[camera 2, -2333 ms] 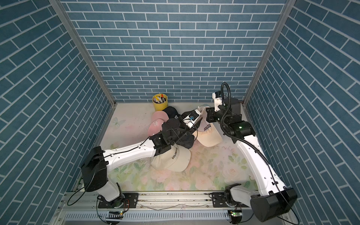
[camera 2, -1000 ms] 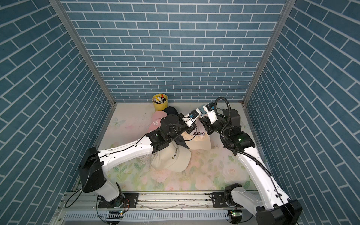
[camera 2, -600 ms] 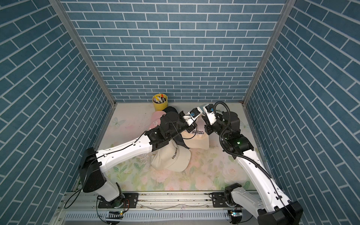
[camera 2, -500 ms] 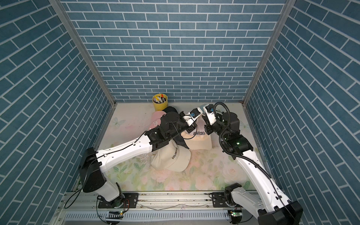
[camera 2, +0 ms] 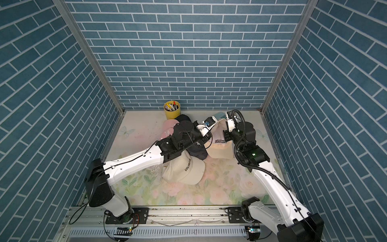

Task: Open the adjustable buckle of the baseball cap
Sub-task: Pull the adjustable strap on the baseball cap, then place the baseball cap at the center of the board.

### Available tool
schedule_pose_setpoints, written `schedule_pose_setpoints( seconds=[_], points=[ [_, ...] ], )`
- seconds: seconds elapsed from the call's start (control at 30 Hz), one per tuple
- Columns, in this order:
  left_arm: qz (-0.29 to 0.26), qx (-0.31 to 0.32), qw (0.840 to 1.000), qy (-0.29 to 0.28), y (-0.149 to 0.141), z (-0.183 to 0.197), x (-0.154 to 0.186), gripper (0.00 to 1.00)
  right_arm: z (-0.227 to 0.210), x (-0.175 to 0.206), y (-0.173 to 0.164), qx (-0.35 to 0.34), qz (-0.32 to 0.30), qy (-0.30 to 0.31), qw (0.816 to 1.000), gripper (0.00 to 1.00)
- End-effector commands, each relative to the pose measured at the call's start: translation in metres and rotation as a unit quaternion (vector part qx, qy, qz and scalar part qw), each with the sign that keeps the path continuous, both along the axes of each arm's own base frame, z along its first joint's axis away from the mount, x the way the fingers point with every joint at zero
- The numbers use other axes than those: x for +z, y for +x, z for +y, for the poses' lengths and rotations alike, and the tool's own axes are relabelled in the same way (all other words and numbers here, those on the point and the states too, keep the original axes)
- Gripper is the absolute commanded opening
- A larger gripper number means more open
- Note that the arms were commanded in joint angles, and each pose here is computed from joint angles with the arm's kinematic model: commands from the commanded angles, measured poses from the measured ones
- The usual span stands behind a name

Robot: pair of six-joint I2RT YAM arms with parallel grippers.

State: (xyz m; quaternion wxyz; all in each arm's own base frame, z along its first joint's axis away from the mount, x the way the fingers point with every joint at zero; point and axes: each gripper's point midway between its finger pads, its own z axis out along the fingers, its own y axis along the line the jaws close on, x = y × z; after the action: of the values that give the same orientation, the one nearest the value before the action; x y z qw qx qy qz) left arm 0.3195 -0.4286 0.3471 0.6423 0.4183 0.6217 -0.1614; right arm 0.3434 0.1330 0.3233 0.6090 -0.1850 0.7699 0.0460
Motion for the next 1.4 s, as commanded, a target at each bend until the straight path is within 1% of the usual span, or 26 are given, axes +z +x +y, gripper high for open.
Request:
schedule_pose_setpoints(
  seconds=[0.0,0.03,0.07,0.1,0.17,0.2,0.23,0.3,0.37,0.43,0.57,0.63,0.77,0.87,1.03,1.17,1.23,1.37],
  points=[
    [-0.006,0.031,0.999,-0.017,0.005,0.013,0.008,0.00,-0.008,0.020,0.007,-0.030,-0.017,0.004,0.999,0.00],
    [-0.009,0.045,0.999,-0.022,0.010,0.016,0.009,0.00,-0.009,0.020,0.008,-0.034,-0.012,-0.002,0.999,0.00],
    [-0.011,0.055,0.998,-0.028,0.012,0.019,0.010,0.03,-0.010,0.020,0.008,-0.036,-0.008,-0.008,0.999,0.00],
    [-0.013,0.067,0.997,-0.035,0.016,0.021,0.011,0.13,-0.011,0.021,0.008,-0.038,-0.003,-0.012,0.999,0.00],
    [-0.007,0.089,0.995,-0.050,0.027,0.025,0.014,0.42,-0.011,0.022,0.009,-0.039,0.006,-0.019,0.999,0.00],
    [-0.003,0.097,0.994,-0.058,0.031,0.027,0.016,0.54,-0.011,0.023,0.009,-0.040,0.009,-0.021,0.999,0.00],
    [0.001,0.105,0.992,-0.066,0.035,0.029,0.018,0.64,-0.013,0.023,0.009,-0.045,0.016,-0.027,0.999,0.00],
    [0.002,0.117,0.989,-0.089,0.039,0.035,0.024,0.74,-0.019,0.021,0.010,-0.060,0.035,-0.039,0.997,0.00],
    [-0.006,0.120,0.987,-0.108,0.038,0.042,0.029,0.75,-0.026,0.018,0.011,-0.079,0.058,-0.049,0.994,0.00],
    [-0.009,0.116,0.987,-0.111,0.036,0.044,0.030,0.75,-0.032,0.017,0.013,-0.098,0.084,-0.047,0.991,0.00],
    [0.003,0.107,0.990,-0.091,0.031,0.044,0.020,0.74,-0.040,0.023,0.017,-0.137,0.116,-0.035,0.983,0.00],
    [0.012,0.068,0.994,-0.083,0.019,0.038,0.012,0.72,-0.039,0.029,0.020,-0.144,0.123,-0.018,0.982,0.00],
    [0.035,0.003,0.996,-0.082,-0.007,0.025,-0.004,0.72,-0.038,0.039,0.024,-0.160,0.143,-0.001,0.977,0.00],
    [0.060,-0.035,0.994,-0.086,-0.022,0.007,-0.013,0.73,-0.039,0.044,0.026,-0.175,0.156,0.015,0.972,0.00],
    [0.088,-0.107,0.987,-0.087,-0.048,-0.041,-0.021,0.73,-0.036,0.049,0.028,-0.187,0.166,0.054,0.967,0.00],
    [0.119,-0.150,0.977,-0.089,-0.059,-0.063,-0.033,0.73,-0.038,0.050,0.030,-0.207,0.176,0.064,0.960,0.00],
    [0.134,-0.150,0.976,-0.081,-0.057,-0.069,-0.044,0.74,-0.037,0.051,0.031,-0.210,0.178,0.071,0.959,0.00],
    [0.145,-0.085,0.983,-0.070,-0.032,-0.071,-0.066,0.77,-0.036,0.053,0.029,-0.210,0.179,0.085,0.957,0.00]
  ],
)
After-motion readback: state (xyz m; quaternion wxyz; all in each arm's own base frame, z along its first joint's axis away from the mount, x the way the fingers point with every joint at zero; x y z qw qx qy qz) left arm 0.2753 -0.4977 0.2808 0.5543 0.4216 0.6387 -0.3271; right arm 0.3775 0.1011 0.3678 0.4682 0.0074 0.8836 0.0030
